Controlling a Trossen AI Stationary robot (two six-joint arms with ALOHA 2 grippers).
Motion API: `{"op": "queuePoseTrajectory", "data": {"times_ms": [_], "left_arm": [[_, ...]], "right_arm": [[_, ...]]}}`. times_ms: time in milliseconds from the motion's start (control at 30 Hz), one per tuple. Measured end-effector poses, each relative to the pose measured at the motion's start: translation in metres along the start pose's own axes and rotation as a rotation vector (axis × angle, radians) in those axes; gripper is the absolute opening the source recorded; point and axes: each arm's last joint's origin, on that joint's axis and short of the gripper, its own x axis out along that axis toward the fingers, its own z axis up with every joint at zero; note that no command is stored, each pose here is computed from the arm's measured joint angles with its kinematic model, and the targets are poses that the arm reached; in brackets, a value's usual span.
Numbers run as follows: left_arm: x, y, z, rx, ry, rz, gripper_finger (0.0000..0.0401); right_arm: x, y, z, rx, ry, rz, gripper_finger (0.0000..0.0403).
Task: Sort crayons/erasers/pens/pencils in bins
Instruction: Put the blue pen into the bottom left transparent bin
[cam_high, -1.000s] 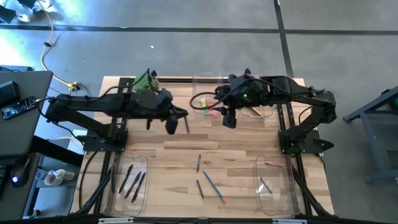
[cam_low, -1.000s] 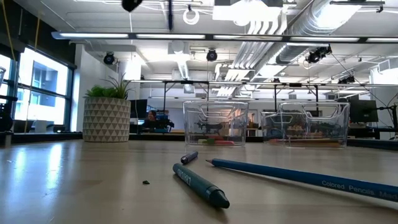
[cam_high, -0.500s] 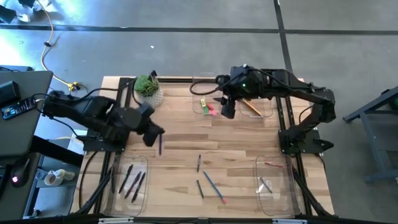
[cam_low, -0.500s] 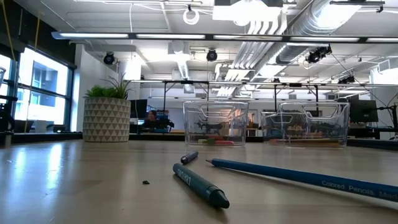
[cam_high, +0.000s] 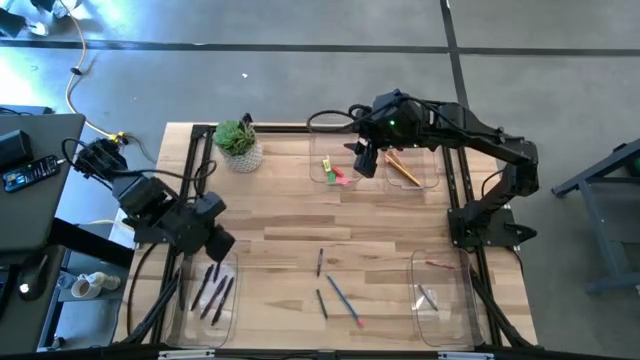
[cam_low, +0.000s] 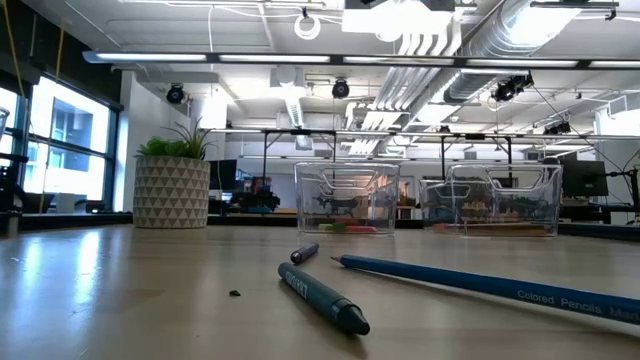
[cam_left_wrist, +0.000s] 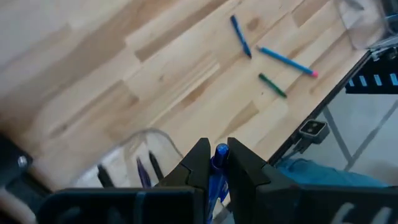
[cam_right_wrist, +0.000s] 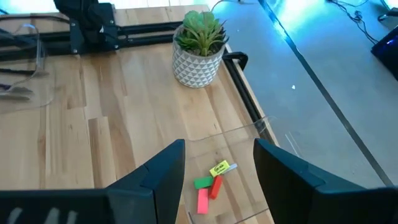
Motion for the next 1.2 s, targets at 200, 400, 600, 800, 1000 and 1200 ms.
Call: {"op": "queuePoseTrajectory", "data": {"times_ms": [200, 400, 600, 800, 1000, 1200], "left_arm": [[0.017, 0.008, -0.024, -0.082, 0.037, 0.061, 0.0017], [0.035, 0.016, -0.05, -0.174, 0.065, 0.115, 0.0017], [0.05, 0.017, -0.071, -0.22, 0.087, 0.164, 0.0017], [0.068, 0.014, -0.086, -0.23, 0.109, 0.269, 0.0017], [0.087, 0.007, -0.096, -0.232, 0.112, 0.348, 0.0017], [0.104, 0.004, -0.104, -0.221, 0.109, 0.427, 0.0017]], "right_arm": [[0.0, 0.0, 0.002, -0.022, -0.025, 0.0, 0.0184], [0.0, -0.002, 0.003, -0.05, -0.031, -0.006, 0.0184], [0.001, -0.007, 0.004, -0.048, -0.04, -0.021, 0.0184], [0.003, -0.016, 0.003, -0.032, -0.035, -0.043, 0.0184], [0.003, -0.019, 0.003, -0.025, -0.032, -0.053, 0.0184], [0.003, -0.02, 0.003, -0.038, -0.031, -0.054, 0.0184]]}}
